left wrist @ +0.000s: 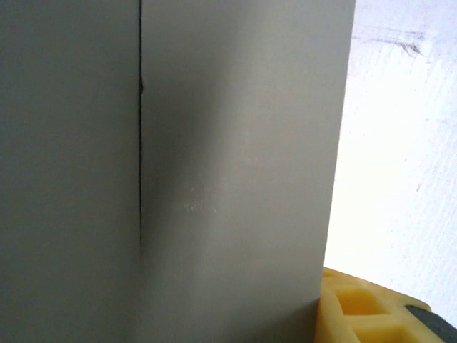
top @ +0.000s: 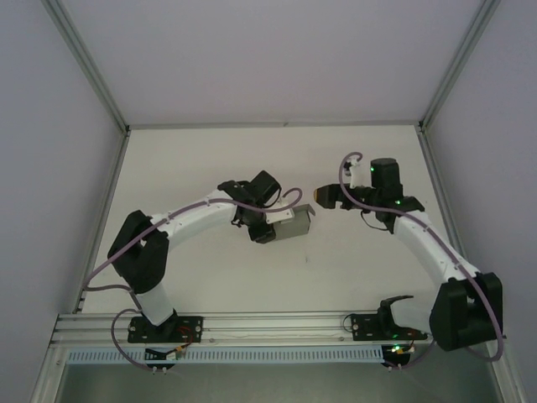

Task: Assemble paper box

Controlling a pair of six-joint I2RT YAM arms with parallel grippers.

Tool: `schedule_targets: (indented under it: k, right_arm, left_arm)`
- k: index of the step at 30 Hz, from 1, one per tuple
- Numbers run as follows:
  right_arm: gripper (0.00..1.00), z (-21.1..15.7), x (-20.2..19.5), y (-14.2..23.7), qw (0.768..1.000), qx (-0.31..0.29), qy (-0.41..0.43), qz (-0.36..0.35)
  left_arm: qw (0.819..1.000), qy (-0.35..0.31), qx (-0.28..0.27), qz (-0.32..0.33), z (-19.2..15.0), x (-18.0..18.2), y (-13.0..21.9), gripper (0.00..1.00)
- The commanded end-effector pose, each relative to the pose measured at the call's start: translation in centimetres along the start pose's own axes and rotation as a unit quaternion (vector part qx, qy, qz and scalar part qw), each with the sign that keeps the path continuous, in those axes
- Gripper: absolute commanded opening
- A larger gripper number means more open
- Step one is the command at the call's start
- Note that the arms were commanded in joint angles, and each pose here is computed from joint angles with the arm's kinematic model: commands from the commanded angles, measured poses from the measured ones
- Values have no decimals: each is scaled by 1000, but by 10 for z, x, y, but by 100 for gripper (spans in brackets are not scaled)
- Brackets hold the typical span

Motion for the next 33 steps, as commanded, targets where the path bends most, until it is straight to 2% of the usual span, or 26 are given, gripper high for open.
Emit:
schedule_targets:
  k: [1, 3, 5, 7, 10, 21, 23, 28, 33]
  right_arm:
    - [82, 0, 12, -9, 997, 47, 43, 42]
    - [75, -1, 7, -18, 996, 72, 37, 28]
    - [61, -1, 2, -26, 995, 92, 36, 15]
    - [57, -5, 3, -34, 992, 115, 53, 13]
    - [53, -10, 2, -41, 988, 138, 71, 8]
    - [52, -18, 12, -28, 984, 135, 118, 25]
    - [45, -19, 11, -29, 983, 135, 122, 19]
    - [32, -22, 12, -40, 978, 159, 134, 10]
    - [30, -25, 10, -46, 974, 179, 141, -8]
  left_arm:
    - [1000, 2, 17, -24, -4, 0, -2, 28]
    - [999, -2, 13, -35, -3, -3, -1, 28]
    - [999, -4, 11, -34, -3, -2, -1, 29]
    - [999, -3, 13, -29, -3, -1, -2, 29]
    - [999, -2, 18, -28, -3, -1, -2, 29]
    - [999, 0, 22, -27, -2, 4, -8, 29]
    - [999, 0, 24, -28, -2, 4, -8, 29]
    - [999, -1, 24, -30, -1, 4, -9, 29]
    - [999, -2, 21, -29, 0, 4, -8, 29]
Point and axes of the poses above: each hand's point on the last joint's axis, 136 mm out from that joint toward the fingers, its own y axis back along the fingers, its own x axis along the line the jaws close on, z = x × y, the point moved 8 cm from there along y, back along the fingers, and after that the axes turned 8 degrees about y, right-handed, at the moved point
